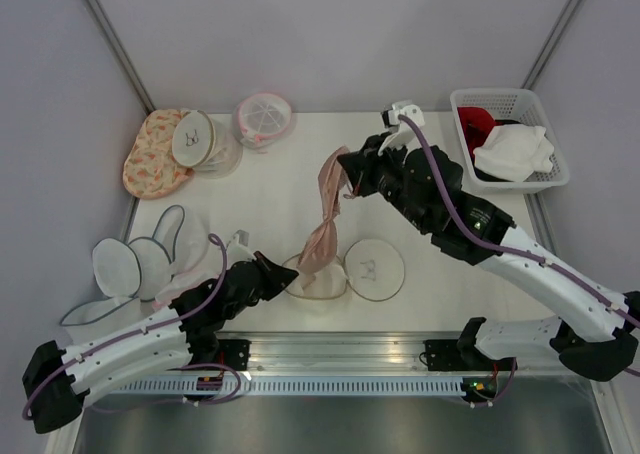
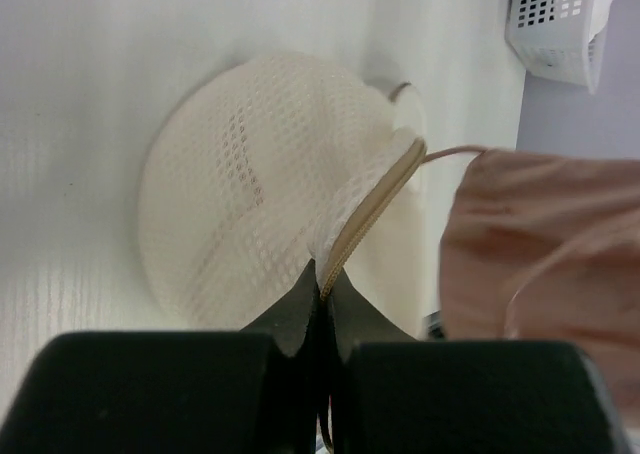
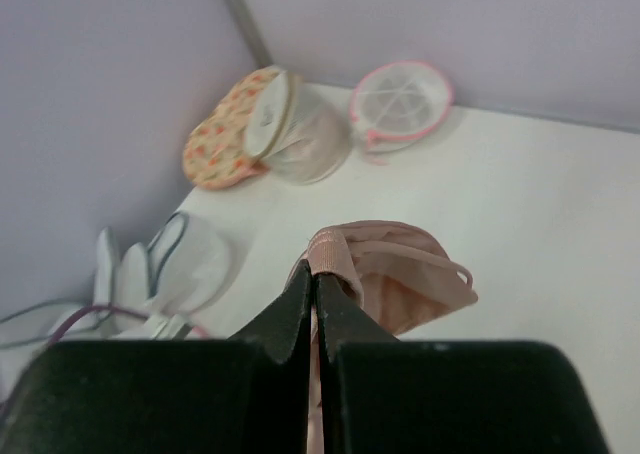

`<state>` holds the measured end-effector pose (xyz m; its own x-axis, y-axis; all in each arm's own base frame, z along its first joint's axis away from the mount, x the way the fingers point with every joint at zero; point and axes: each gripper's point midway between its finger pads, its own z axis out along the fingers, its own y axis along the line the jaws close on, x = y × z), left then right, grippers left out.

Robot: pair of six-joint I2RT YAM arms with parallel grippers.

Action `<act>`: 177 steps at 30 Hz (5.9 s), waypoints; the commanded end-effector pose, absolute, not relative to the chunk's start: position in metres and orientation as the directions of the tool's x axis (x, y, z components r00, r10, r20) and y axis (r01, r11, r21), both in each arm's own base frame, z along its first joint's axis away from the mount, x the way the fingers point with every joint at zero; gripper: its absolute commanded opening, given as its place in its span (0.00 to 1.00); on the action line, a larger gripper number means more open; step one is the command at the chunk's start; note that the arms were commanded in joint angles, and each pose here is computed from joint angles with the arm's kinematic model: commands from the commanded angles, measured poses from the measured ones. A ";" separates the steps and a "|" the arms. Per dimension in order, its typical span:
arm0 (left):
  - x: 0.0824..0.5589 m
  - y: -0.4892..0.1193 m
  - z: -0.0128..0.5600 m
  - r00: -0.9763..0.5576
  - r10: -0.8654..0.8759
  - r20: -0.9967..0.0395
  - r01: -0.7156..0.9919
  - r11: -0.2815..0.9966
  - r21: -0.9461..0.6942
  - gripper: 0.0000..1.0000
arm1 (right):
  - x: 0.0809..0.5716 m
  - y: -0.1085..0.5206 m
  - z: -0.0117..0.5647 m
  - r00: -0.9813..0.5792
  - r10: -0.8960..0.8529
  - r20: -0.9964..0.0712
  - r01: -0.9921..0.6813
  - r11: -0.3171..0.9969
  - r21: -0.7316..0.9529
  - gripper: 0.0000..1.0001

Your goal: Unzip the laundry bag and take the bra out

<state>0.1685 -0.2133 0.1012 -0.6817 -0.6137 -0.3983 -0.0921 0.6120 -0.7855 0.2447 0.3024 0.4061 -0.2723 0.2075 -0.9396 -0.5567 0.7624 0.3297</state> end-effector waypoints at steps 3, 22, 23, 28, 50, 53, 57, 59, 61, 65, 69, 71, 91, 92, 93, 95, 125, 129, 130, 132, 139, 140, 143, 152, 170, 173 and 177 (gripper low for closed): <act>0.173 -0.206 0.123 -0.648 -0.606 -0.461 -0.051 0.638 -0.768 0.02 | 0.306 0.239 0.444 -0.117 0.242 -0.963 -0.353 0.896 0.268 0.00; 0.167 -0.196 0.140 -0.645 -0.593 -0.482 -0.017 0.642 -0.767 0.02 | 0.509 -0.008 0.537 0.196 0.255 -0.947 0.266 0.916 0.301 0.00; 0.166 -0.195 0.141 -0.646 -0.593 -0.481 -0.017 0.641 -0.768 0.02 | 0.510 -0.019 0.545 0.229 0.274 -0.934 0.266 0.905 0.331 0.00; 0.164 -0.192 0.140 -0.647 -0.590 -0.483 -0.027 0.651 -0.759 0.02 | 0.507 -0.096 0.585 0.424 0.263 -0.867 0.303 0.861 0.409 0.01; 0.164 -0.194 0.117 -0.666 -0.596 -0.449 -0.096 0.664 -0.741 0.02 | 0.512 -0.191 0.613 0.631 0.219 -0.744 0.261 0.843 0.470 0.01; 0.164 -0.193 0.116 -0.663 -0.604 -0.441 -0.102 0.657 -0.747 0.02 | 0.525 -0.197 0.600 0.621 0.227 -0.751 0.265 0.840 0.473 0.00; 0.165 -0.192 0.115 -0.660 -0.605 -0.445 -0.106 0.661 -0.743 0.02 | 0.521 -0.199 0.615 0.669 0.219 -0.710 0.240 0.841 0.485 0.00; 0.166 -0.192 0.115 -0.657 -0.607 -0.446 -0.108 0.662 -0.742 0.02 | 0.517 -0.199 0.624 0.692 0.212 -0.689 0.226 0.844 0.487 0.00; 0.166 -0.193 0.116 -0.657 -0.606 -0.448 -0.109 0.665 -0.739 0.02 | 0.506 -0.195 0.641 0.723 0.208 -0.659 0.200 0.849 0.488 0.00; 0.167 -0.195 0.114 -0.661 -0.604 -0.446 -0.113 0.667 -0.736 0.02 | 0.480 -0.188 0.670 0.776 0.190 -0.601 0.164 0.860 0.484 0.01; 0.167 -0.199 0.113 -0.670 -0.597 -0.441 -0.111 0.668 -0.736 0.02 | 0.467 -0.186 0.686 0.805 0.183 -0.565 0.137 0.869 0.476 0.00; 0.167 -0.199 0.113 -0.671 -0.598 -0.439 -0.113 0.668 -0.736 0.02 | 0.473 -0.187 0.681 0.799 0.189 -0.572 0.135 0.869 0.475 0.00; 0.167 -0.199 0.104 -0.672 -0.607 -0.425 -0.138 0.666 -0.733 0.02 | 0.612 -0.205 0.496 0.536 0.367 -0.760 0.179 0.830 0.528 0.00; 0.168 -0.199 0.104 -0.672 -0.608 -0.423 -0.139 0.665 -0.734 0.02 | 0.616 -0.204 0.486 0.518 0.374 -0.769 0.188 0.827 0.530 0.00; 0.167 -0.199 0.103 -0.673 -0.606 -0.424 -0.139 0.666 -0.733 0.02 | 0.619 -0.204 0.477 0.494 0.380 -0.782 0.203 0.824 0.529 0.01; 0.167 -0.201 0.102 -0.678 -0.603 -0.421 -0.136 0.665 -0.734 0.02 | 0.630 -0.203 0.447 0.418 0.387 -0.822 0.251 0.820 0.514 0.01; 0.153 -0.216 0.113 -0.735 -0.576 -0.358 -0.080 0.598 -0.798 0.02 | 0.543 -0.154 0.247 -0.191 0.518 -0.834 0.590 0.740 0.325 0.98; 0.153 -0.218 0.118 -0.737 -0.573 -0.359 -0.067 0.590 -0.804 0.02 | 0.526 -0.143 0.268 -0.252 0.509 -0.823 0.572 0.765 0.298 0.98; 0.152 -0.217 0.119 -0.737 -0.573 -0.358 -0.067 0.589 -0.806 0.02 | 0.516 -0.141 0.265 -0.294 0.513 -0.807 0.584 0.764 0.273 0.98; 0.152 -0.219 0.120 -0.740 -0.571 -0.355 -0.063 0.585 -0.809 0.02 | 0.495 -0.143 0.253 -0.339 0.509 -0.791 0.624 0.751 0.216 0.98; 0.147 -0.221 0.122 -0.759 -0.551 -0.347 -0.046 0.577 -0.816 0.02 | 0.434 -0.173 0.210 -0.395 0.456 -0.797 0.759 0.651 -0.003 0.98; 0.146 -0.221 0.121 -0.759 -0.551 -0.346 -0.047 0.577 -0.815 0.02 | 0.431 -0.174 0.204 -0.410 0.454 -0.791 0.761 0.648 -0.023 0.98; 0.145 -0.221 0.122 -0.763 -0.550 -0.341 -0.042 0.568 -0.822 0.02 | 0.420 -0.181 0.189 -0.444 0.447 -0.777 0.776 0.625 -0.083 0.98; 0.141 -0.222 0.124 -0.769 -0.551 -0.325 -0.040 0.548 -0.835 0.02 | 0.413 -0.197 0.165 -0.518 0.415 -0.748 0.777 0.594 -0.209 0.98; 0.138 -0.216 0.122 -0.761 -0.574 -0.304 -0.058 0.526 -0.848 0.02 | 0.459 -0.175 0.144 -0.501 0.473 -0.725 0.688 0.726 -0.001 0.00; 0.138 -0.215 0.120 -0.760 -0.575 -0.302 -0.059 0.525 -0.849 0.02 | 0.476 -0.156 0.168 -0.470 0.476 -0.743 0.617 0.779 0.110 0.00; 0.138 -0.213 0.120 -0.756 -0.583 -0.298 -0.062 0.517 -0.853 0.02 | 0.491 -0.147 0.190 -0.458 0.490 -0.742 0.577 0.799 0.171 0.00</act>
<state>0.1371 -0.2131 0.1172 -0.7634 -0.5578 -0.3256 -0.0440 0.5478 -0.8354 0.4684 -0.1648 0.1584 -0.4732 0.4952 -0.7286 0.6687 0.7403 0.0688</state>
